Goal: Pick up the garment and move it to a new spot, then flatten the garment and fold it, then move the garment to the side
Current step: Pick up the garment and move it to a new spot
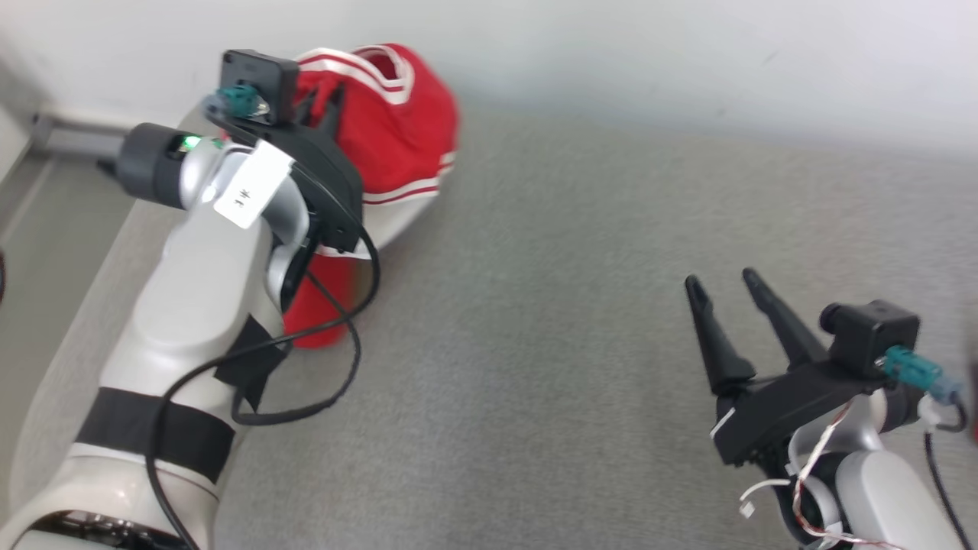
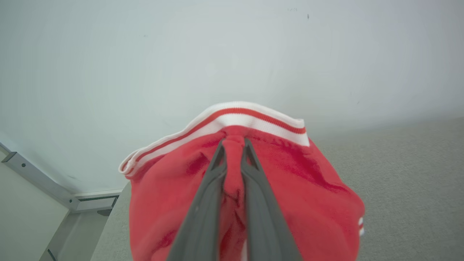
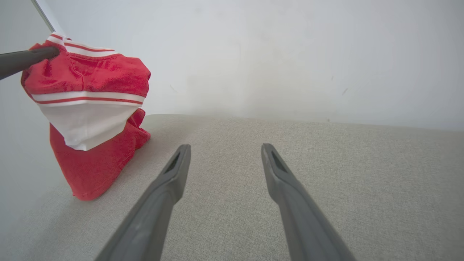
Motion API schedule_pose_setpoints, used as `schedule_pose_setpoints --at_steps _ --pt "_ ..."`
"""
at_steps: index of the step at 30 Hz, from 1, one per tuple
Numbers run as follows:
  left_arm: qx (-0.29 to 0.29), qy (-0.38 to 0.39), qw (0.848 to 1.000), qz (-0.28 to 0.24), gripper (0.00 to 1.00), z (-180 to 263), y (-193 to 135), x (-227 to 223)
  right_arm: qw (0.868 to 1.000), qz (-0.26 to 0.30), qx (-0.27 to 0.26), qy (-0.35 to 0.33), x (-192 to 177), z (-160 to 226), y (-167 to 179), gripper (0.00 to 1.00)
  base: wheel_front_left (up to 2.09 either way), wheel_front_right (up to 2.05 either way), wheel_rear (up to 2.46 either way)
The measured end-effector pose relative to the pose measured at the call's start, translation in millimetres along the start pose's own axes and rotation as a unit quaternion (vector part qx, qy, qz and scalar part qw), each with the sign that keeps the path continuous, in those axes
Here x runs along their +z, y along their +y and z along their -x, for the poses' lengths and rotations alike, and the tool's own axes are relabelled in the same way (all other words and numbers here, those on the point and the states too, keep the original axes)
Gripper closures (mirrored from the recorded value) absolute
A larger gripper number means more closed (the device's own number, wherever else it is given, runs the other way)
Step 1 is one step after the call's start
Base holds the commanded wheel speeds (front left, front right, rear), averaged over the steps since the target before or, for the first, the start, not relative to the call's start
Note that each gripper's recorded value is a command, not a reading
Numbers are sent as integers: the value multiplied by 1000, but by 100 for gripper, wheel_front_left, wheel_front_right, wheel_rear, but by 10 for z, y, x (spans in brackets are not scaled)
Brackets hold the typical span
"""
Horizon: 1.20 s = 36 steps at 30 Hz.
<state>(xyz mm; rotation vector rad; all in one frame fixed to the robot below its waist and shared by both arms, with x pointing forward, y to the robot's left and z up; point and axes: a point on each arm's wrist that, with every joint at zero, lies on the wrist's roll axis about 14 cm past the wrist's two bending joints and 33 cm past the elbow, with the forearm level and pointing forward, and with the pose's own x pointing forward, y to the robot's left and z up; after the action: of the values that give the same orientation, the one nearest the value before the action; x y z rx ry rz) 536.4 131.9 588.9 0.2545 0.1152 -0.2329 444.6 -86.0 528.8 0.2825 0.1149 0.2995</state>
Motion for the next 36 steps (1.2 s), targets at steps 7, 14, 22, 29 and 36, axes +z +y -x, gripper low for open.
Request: schedule_pose_setpoints --at_steps 7,14,22,29,36 --pt "-88 -73 993 -17 100 93 -731 538 999 3 -48 -16 65 508 -215 0 0 0 0" --pt "-179 -163 970 -30 100 246 -1485 1220 992 2 -108 -58 264 1040 -478 0 0 0 0" --pt "-326 -252 911 -17 100 768 -2588 1815 982 5 -164 -96 442 1478 -732 0 0 0 0" --pt "-356 -246 902 -4 100 803 -2961 1824 976 4 -192 -106 494 1679 -846 0 0 0 0" --pt "-379 -154 912 19 100 589 -3239 1214 966 2 -235 -106 481 1859 -1061 0 0 0 0"
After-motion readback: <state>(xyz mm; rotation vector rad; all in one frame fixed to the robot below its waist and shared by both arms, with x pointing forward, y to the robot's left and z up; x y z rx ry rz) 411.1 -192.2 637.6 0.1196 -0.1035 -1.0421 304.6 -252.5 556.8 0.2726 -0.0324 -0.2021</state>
